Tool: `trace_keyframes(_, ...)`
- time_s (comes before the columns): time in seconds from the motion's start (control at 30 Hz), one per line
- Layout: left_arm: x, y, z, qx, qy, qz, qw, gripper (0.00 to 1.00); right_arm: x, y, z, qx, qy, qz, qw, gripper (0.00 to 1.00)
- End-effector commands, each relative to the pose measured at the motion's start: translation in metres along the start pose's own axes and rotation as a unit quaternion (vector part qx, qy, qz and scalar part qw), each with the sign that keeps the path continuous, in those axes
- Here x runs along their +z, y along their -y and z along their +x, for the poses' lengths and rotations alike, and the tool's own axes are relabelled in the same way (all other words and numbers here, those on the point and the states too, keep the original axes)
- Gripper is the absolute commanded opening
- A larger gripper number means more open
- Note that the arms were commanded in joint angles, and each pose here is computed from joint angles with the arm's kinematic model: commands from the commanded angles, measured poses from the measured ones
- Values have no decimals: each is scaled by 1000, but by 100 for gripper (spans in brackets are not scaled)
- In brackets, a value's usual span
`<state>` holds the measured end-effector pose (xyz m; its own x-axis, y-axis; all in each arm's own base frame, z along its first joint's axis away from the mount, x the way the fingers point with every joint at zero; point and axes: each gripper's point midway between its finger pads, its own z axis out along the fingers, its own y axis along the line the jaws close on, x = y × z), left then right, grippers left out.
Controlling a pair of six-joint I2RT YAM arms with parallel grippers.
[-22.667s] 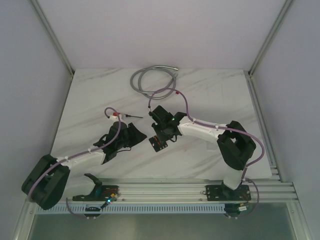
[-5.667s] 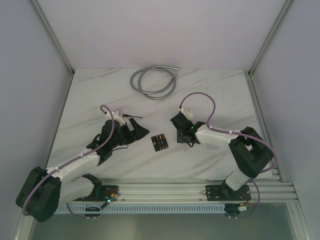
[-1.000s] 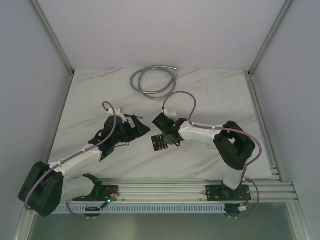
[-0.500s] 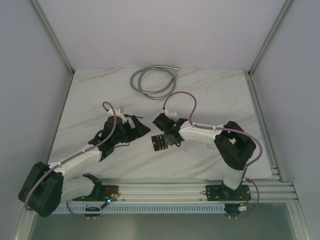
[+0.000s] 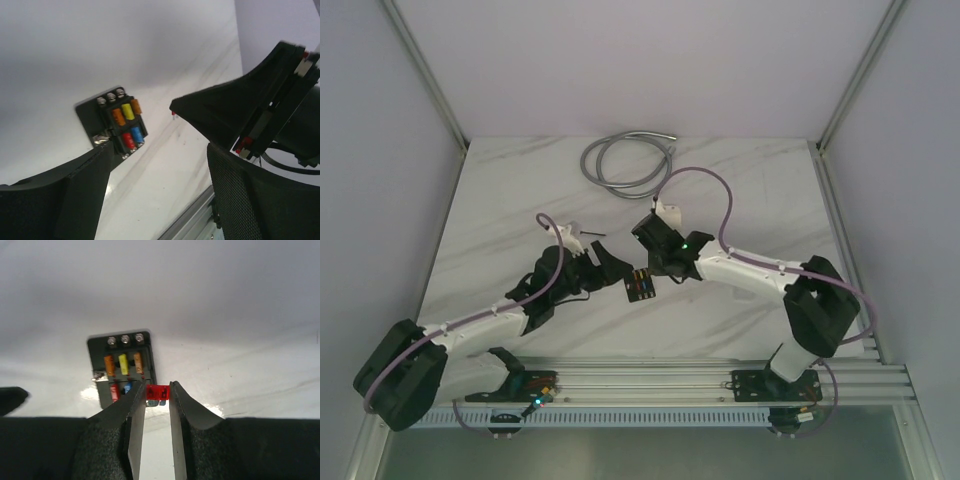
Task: Snap on the fuse box
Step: Pick up the fuse from the center of the board.
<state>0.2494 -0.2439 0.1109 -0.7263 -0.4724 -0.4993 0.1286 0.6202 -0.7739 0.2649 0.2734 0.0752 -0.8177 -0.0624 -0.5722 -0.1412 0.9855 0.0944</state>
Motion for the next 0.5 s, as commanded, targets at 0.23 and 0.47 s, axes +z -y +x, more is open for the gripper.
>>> trace_keyframes(0.23,2,49,-11,53,81,69,993,66,-52,-34,-65,98,110,-96,984,28)
trace_keyframes(0.47,11,64,-10,78,94,80,989,49,-68,-43,-72,122,124,-139,975,27)
